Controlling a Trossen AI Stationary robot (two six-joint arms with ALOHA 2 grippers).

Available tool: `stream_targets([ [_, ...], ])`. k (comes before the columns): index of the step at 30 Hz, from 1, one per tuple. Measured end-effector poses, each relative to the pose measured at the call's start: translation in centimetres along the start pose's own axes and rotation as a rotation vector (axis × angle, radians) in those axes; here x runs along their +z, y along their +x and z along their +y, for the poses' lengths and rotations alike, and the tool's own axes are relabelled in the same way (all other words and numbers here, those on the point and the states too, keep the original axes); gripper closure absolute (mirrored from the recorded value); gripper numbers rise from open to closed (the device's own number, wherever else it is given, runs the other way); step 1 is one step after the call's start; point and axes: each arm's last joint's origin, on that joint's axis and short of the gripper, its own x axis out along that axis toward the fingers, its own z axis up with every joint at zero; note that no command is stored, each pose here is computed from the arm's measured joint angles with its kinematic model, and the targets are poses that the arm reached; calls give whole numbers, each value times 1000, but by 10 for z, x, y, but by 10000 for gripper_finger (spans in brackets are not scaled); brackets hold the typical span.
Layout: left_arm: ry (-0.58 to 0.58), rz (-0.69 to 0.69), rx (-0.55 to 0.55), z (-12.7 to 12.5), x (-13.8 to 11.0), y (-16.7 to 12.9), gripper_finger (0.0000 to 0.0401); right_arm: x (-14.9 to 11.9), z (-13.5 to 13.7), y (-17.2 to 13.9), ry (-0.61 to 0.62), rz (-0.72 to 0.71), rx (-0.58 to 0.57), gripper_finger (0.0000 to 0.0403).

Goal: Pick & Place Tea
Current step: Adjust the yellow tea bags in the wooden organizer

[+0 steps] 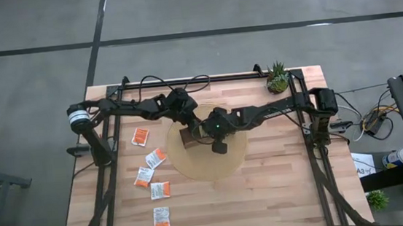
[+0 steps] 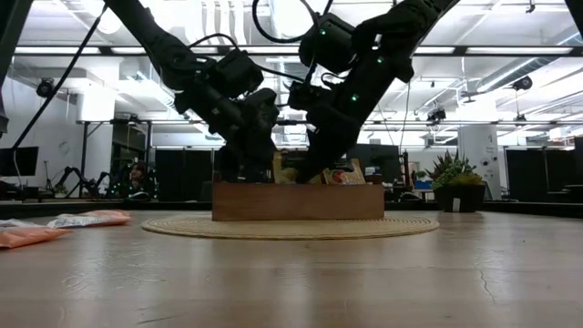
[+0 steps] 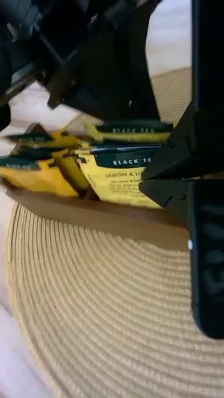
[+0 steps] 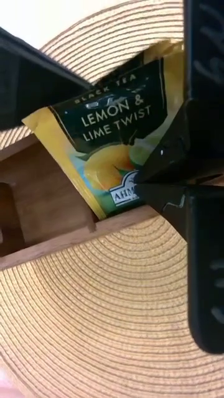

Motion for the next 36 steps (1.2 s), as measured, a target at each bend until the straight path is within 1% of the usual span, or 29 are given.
stream_targets([
  [4,-5,11,-31,-1,0,0,401,1,-1,0,-9,-1,-17,394],
  [14,-6,0,-40,-3,4,-1,401,18,-3,-8,-40,-38,-51,394],
  [19,-6,-12,-40,-2,8,-3,401,13,-3,-9,-59,36,-50,394],
  [29,0,-30,-43,-4,16,-5,401,10,-3,-9,-61,61,-44,394],
  [36,7,-44,-48,-8,24,-7,401,9,-2,-9,-55,72,-6,394],
])
